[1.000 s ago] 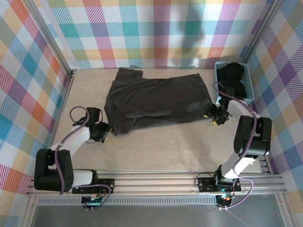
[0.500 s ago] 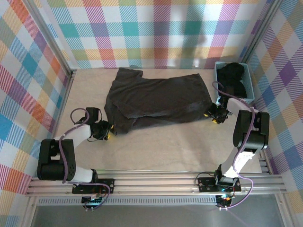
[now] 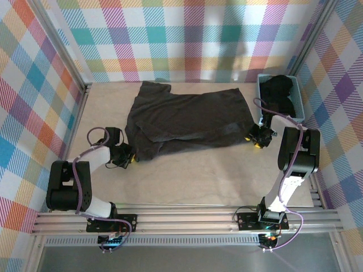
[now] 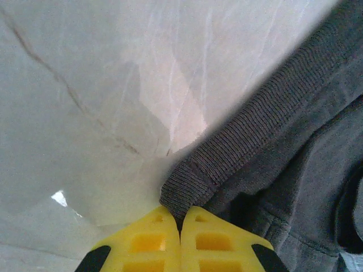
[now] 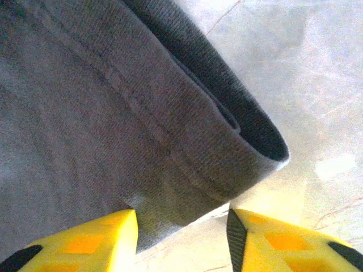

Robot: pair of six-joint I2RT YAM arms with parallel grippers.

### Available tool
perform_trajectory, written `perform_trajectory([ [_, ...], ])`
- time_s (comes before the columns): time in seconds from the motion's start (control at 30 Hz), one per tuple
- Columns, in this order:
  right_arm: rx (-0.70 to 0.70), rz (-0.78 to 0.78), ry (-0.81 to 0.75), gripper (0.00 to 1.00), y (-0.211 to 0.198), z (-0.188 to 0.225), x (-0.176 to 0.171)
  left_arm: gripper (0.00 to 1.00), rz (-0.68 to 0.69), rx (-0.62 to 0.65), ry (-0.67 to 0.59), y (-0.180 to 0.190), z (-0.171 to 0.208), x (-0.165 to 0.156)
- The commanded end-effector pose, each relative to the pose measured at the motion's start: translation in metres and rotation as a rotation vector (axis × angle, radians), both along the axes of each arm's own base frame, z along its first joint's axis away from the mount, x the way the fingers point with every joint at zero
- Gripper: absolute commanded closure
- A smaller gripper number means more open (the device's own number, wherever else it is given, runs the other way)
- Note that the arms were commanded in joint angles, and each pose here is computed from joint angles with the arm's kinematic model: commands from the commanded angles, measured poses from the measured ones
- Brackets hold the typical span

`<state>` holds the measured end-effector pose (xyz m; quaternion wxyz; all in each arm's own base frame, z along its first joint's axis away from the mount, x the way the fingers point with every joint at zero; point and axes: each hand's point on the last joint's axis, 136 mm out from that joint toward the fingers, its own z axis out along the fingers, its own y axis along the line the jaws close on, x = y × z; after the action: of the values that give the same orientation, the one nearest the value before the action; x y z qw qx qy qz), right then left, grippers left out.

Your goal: Fold and stack the t-shirts

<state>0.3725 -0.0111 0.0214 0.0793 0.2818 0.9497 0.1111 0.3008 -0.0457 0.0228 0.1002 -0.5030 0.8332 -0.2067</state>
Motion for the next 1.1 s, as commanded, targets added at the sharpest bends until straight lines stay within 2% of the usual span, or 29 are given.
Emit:
perform_trajectory([
  [0.0, -0.042, 0.011, 0.015, 0.61, -0.009, -0.005, 0.007, 1.00, -0.008, 0.085, 0.010, 0.020, 0.007, -0.002],
  [0.1, -0.059, 0.009, 0.007, 0.74, -0.012, -0.007, 0.010, 1.00, -0.007, 0.089, 0.019, 0.030, 0.009, -0.007],
  [0.2, -0.067, 0.004, -0.028, 1.00, -0.013, 0.000, 0.013, 1.00, -0.001, 0.101, 0.018, 0.039, 0.013, -0.010],
  [0.4, -0.062, -0.023, -0.027, 1.00, -0.011, 0.012, -0.004, 1.00, -0.002, 0.130, 0.049, 0.059, 0.013, -0.021],
  [0.6, -0.029, -0.076, 0.006, 1.00, -0.002, 0.011, -0.043, 1.00, 0.014, 0.191, 0.089, 0.082, 0.016, -0.034],
  [0.73, -0.036, -0.120, 0.033, 1.00, 0.000, 0.010, -0.071, 1.00, 0.041, 0.235, 0.163, 0.098, 0.012, -0.048],
  [0.83, -0.028, -0.158, 0.021, 1.00, 0.001, 0.010, -0.087, 1.00, 0.064, 0.221, 0.180, 0.105, 0.008, -0.051],
  [0.93, 0.034, -0.137, 0.010, 1.00, 0.014, 0.006, -0.086, 1.00, 0.031, 0.162, 0.164, 0.095, 0.001, -0.046],
  [0.97, 0.043, -0.125, 0.012, 1.00, 0.018, 0.006, -0.085, 0.95, 0.017, 0.130, 0.154, 0.089, 0.000, -0.043],
  [1.07, 0.047, -0.094, -0.019, 0.81, 0.024, 0.018, -0.083, 0.73, -0.007, 0.078, 0.115, 0.078, 0.010, -0.042],
])
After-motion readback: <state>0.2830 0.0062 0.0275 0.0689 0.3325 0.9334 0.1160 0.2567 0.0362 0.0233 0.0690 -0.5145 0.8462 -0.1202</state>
